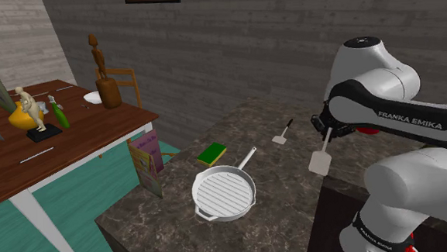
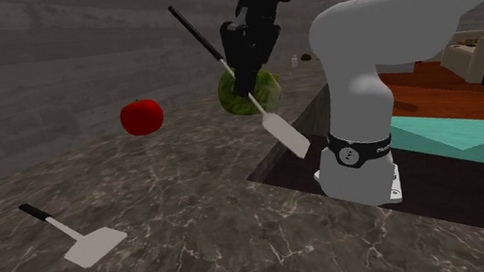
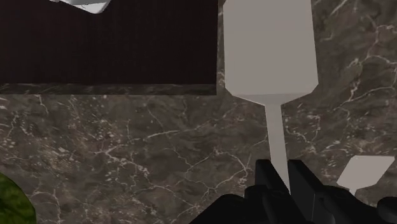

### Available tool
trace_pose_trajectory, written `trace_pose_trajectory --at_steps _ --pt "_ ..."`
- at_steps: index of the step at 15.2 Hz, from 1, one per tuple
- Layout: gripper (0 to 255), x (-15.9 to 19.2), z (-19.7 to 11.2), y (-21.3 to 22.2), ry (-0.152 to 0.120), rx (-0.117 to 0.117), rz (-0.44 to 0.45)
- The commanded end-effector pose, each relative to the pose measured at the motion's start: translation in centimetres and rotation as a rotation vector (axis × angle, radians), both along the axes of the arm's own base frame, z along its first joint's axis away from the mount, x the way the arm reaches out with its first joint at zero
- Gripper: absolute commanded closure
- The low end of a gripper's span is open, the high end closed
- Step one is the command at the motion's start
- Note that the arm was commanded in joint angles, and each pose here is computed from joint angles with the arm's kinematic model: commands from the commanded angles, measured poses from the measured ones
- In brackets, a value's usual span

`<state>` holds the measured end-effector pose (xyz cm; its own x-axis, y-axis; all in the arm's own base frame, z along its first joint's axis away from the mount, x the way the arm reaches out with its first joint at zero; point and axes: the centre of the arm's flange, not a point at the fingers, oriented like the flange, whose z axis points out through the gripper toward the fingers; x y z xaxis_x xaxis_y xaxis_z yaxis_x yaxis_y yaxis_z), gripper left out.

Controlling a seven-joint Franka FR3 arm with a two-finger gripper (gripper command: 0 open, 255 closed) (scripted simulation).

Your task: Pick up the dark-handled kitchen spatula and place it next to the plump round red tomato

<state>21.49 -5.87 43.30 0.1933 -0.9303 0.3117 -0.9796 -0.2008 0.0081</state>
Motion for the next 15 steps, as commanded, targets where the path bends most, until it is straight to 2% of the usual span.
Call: trace_pose_trajectory --at_steps 1,15 --pt "255 0.2 0.1 -2.8 -0.001 -0.002 0.001" --pt "255 0.7 0.1 -21.3 -0.001 -0.002 0.001"
